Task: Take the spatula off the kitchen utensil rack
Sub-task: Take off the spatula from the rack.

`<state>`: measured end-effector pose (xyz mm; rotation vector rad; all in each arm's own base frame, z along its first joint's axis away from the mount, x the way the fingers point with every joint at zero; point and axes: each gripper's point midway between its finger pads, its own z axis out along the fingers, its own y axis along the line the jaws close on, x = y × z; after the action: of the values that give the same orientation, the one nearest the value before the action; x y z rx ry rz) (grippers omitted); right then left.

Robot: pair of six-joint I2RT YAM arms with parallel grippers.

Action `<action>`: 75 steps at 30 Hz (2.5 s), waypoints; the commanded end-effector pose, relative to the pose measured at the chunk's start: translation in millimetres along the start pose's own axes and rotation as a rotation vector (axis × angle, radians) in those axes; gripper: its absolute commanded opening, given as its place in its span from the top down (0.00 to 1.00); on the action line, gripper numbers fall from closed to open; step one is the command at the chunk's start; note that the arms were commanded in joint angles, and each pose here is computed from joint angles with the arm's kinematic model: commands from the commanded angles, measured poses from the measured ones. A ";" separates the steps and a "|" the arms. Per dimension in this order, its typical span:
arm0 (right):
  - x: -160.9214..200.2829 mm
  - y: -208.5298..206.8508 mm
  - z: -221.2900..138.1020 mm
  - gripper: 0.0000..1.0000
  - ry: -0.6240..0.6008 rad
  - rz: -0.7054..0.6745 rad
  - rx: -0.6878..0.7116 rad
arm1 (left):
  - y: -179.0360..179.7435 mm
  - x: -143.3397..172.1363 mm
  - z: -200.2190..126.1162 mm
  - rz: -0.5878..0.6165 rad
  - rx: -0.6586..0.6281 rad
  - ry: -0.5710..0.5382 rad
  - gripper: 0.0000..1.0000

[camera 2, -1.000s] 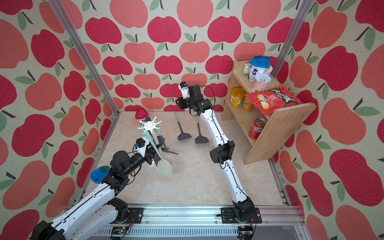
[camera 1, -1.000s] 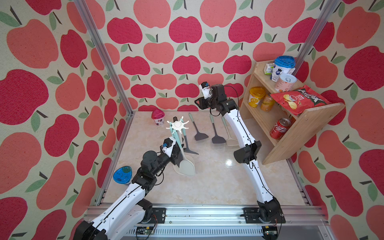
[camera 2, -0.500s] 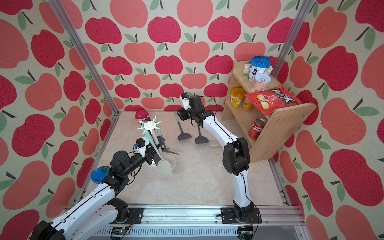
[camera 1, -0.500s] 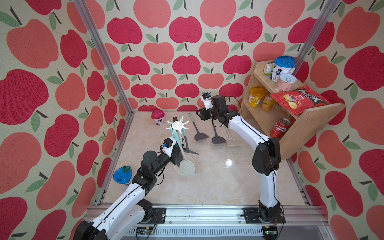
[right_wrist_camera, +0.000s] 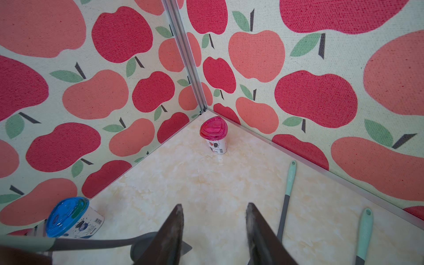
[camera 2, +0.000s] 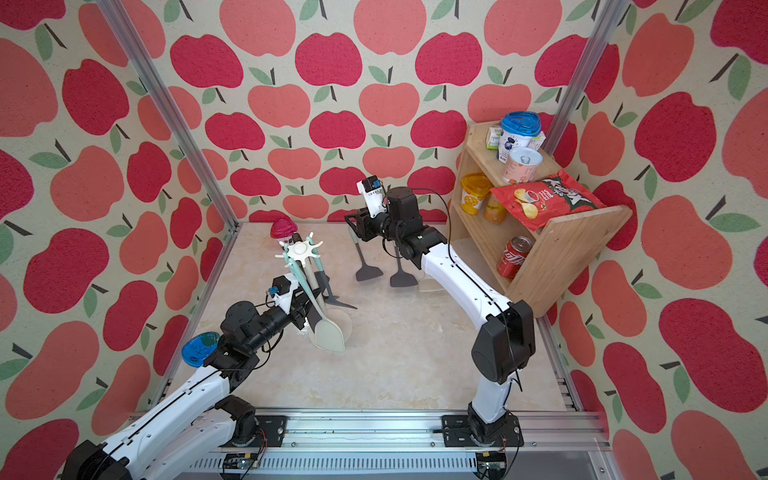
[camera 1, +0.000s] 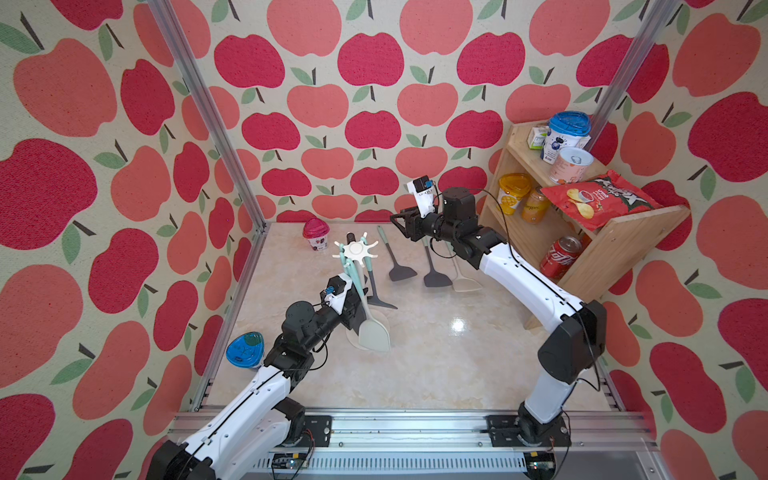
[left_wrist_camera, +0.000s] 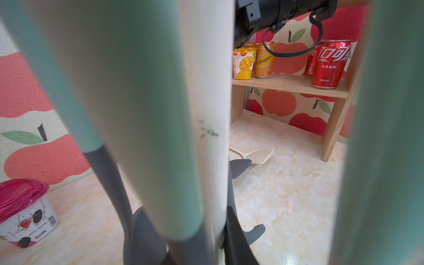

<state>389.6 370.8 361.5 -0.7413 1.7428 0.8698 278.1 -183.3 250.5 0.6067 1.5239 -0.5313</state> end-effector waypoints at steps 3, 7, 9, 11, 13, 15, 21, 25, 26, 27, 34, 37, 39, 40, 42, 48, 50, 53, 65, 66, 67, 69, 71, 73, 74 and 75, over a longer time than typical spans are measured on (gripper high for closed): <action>10.9 43.0 -45.4 0.53 -0.035 -0.031 -0.170 | 5.8 72.0 -4.8 -0.003 -0.030 0.243 1.00; 32.5 74.8 -76.3 0.50 -0.028 -0.041 -0.298 | 4.9 74.5 -2.9 -0.010 -0.022 0.247 1.00; 42.1 88.3 -85.0 0.48 -0.023 -0.048 -0.344 | 4.2 76.1 -1.2 -0.014 -0.015 0.252 1.00; 52.5 100.9 -87.8 0.48 -0.004 -0.074 -0.368 | 2.8 77.2 0.5 -0.017 -0.006 0.258 1.00; 60.5 112.4 -88.1 0.47 0.013 -0.097 -0.388 | 2.1 77.6 1.3 -0.021 -0.001 0.259 1.00; 65.7 121.0 -86.8 0.47 0.022 -0.107 -0.411 | 2.2 78.2 1.7 -0.023 -0.001 0.260 1.00; 75.3 128.9 -78.9 0.48 0.003 -0.090 -0.441 | 1.0 78.3 2.2 -0.022 0.007 0.261 1.00; 78.8 125.5 -71.2 0.50 -0.010 -0.079 -0.435 | 0.3 77.8 1.9 -0.021 0.011 0.260 1.00; 80.0 124.3 -68.2 0.51 -0.011 -0.076 -0.435 | 0.2 77.4 1.8 -0.019 0.011 0.259 1.00; 80.3 123.8 -65.5 0.52 -0.015 -0.074 -0.437 | 0.0 77.5 1.7 -0.019 0.013 0.259 1.00; 88.4 118.0 -45.0 0.55 -0.014 -0.061 -0.445 | -0.7 77.9 1.6 -0.020 0.016 0.259 1.00; 91.3 114.4 -38.1 0.55 -0.022 -0.053 -0.440 | -0.9 77.2 1.6 -0.020 0.017 0.256 1.00; 92.2 109.9 -34.3 0.55 -0.029 -0.052 -0.424 | -1.2 77.2 1.3 -0.020 0.019 0.256 1.00; 92.5 108.2 -33.2 0.55 -0.030 -0.049 -0.421 | -1.4 76.8 1.2 -0.020 0.019 0.254 1.00; 91.6 106.6 -31.2 0.55 -0.036 -0.045 -0.422 | -1.0 76.5 1.1 -0.019 0.017 0.253 1.00; 94.5 102.1 -22.4 0.56 -0.037 -0.029 -0.430 | -2.3 77.3 1.2 -0.021 0.025 0.256 1.00; 94.5 102.5 -20.3 0.56 -0.042 -0.020 -0.442 | -2.6 77.3 1.2 -0.022 0.026 0.255 1.00; 95.6 104.7 -17.8 0.57 -0.045 -0.008 -0.467 | -2.4 76.9 1.2 -0.021 0.025 0.254 1.00; 93.3 110.9 -17.7 0.60 -0.054 -0.003 -0.505 | -2.0 78.4 0.6 -0.022 0.021 0.257 1.00; 95.0 111.5 -15.7 0.60 -0.050 0.001 -0.512 | -2.1 78.0 0.8 -0.022 0.021 0.255 1.00; 94.9 112.8 -14.2 0.60 -0.051 0.006 -0.517 | -1.7 78.1 1.3 -0.022 0.021 0.256 1.00; 95.7 115.0 -11.0 0.60 -0.055 0.012 -0.526 | -1.7 79.4 2.0 -0.026 0.021 0.259 1.00; 96.0 116.5 -8.1 0.60 -0.062 0.016 -0.532 | -2.2 80.5 2.4 -0.030 0.023 0.260 1.00; 94.7 118.4 -5.7 0.62 -0.066 0.016 -0.537 | -2.2 81.1 2.5 -0.031 0.023 0.261 1.00; 94.2 118.9 -5.1 0.62 -0.066 0.016 -0.538 | -2.3 81.4 2.7 -0.033 0.023 0.260 1.00; 94.0 119.9 -4.5 0.63 -0.067 0.014 -0.538 | -2.2 81.4 2.5 -0.032 0.023 0.259 1.00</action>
<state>264.8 418.7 281.6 -1.0289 1.5230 1.3543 282.4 -188.9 251.2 0.6215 1.5071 -0.5503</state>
